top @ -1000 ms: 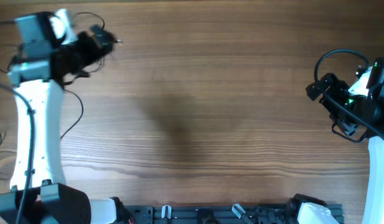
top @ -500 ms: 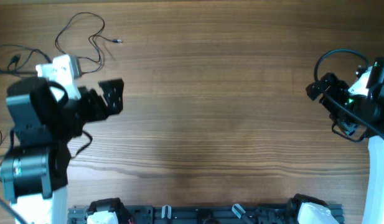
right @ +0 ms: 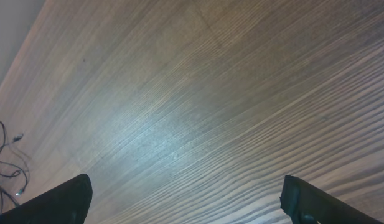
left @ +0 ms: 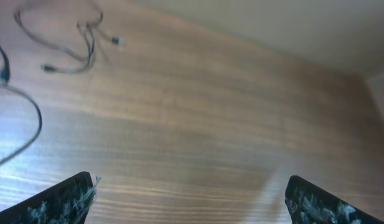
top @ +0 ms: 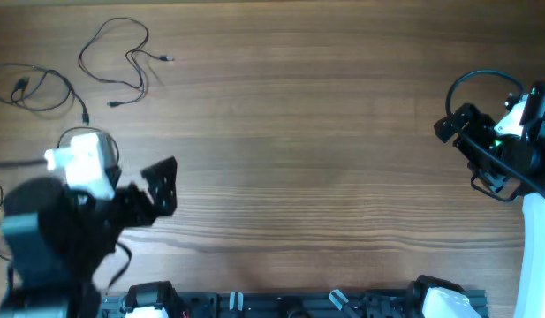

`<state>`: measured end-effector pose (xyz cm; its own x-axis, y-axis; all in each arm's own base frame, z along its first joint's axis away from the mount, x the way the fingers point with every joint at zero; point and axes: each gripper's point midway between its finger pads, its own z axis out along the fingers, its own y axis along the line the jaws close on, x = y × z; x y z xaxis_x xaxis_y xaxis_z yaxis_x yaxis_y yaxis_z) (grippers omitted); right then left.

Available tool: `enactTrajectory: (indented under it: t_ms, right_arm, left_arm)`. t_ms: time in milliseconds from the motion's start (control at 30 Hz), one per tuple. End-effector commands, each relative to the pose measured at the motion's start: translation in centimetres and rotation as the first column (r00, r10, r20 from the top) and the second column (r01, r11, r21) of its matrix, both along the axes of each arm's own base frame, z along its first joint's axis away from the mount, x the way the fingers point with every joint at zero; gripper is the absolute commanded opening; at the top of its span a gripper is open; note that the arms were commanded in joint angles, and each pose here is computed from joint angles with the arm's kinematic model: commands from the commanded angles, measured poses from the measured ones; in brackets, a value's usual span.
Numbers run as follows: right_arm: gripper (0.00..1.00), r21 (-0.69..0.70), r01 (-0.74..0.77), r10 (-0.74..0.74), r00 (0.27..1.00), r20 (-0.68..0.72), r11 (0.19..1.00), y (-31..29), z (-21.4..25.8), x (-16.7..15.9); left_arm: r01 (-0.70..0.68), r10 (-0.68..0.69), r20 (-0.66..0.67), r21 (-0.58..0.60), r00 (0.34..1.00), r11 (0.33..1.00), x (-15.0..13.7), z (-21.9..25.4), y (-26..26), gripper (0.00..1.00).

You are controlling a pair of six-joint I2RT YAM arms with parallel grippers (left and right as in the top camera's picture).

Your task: Untangle cables

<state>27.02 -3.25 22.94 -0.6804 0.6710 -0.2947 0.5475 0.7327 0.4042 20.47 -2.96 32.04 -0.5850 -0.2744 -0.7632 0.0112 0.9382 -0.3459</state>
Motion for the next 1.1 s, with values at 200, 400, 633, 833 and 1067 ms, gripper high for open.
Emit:
enactTrajectory:
  t_ms: [200, 400, 633, 833, 1067]
  right_arm:
    - [1.0, -0.004, 0.011, -0.011, 1.0, 0.013, 1.0, -0.2, 0.5, 0.2]
    - [1.0, -0.004, 0.012, -0.012, 1.0, 0.012, 1.0, -0.2, 0.5, 0.2]
    - [1.0, -0.004, 0.011, -0.011, 1.0, 0.012, 1.0, -0.2, 0.5, 0.2]
    - [1.0, -0.004, 0.011, -0.011, 1.0, 0.012, 1.0, -0.2, 0.5, 0.2]
    - [1.0, -0.004, 0.011, -0.011, 1.0, 0.013, 1.0, -0.2, 0.5, 0.3]
  left_arm:
    - [-0.007, -0.022, 0.438, 0.064, 0.899, 0.998, -11.0, 5.6, -1.1, 1.0]
    - [-0.024, -0.034, 0.633, 0.083, 0.774, 0.996, -17.4, 6.3, -1.7, 1.0]
    - [-0.002, -0.03, 0.473, 0.067, 0.881, 0.998, -18.4, 1.9, -1.9, 1.0]
    - [0.003, -0.034, 0.48, 0.064, 0.876, 0.998, -18.4, 2.2, -2.0, 1.0]
    - [-0.148, 0.09, 0.493, 0.079, 0.866, 0.986, -15.1, 2.0, 0.9, 1.0]
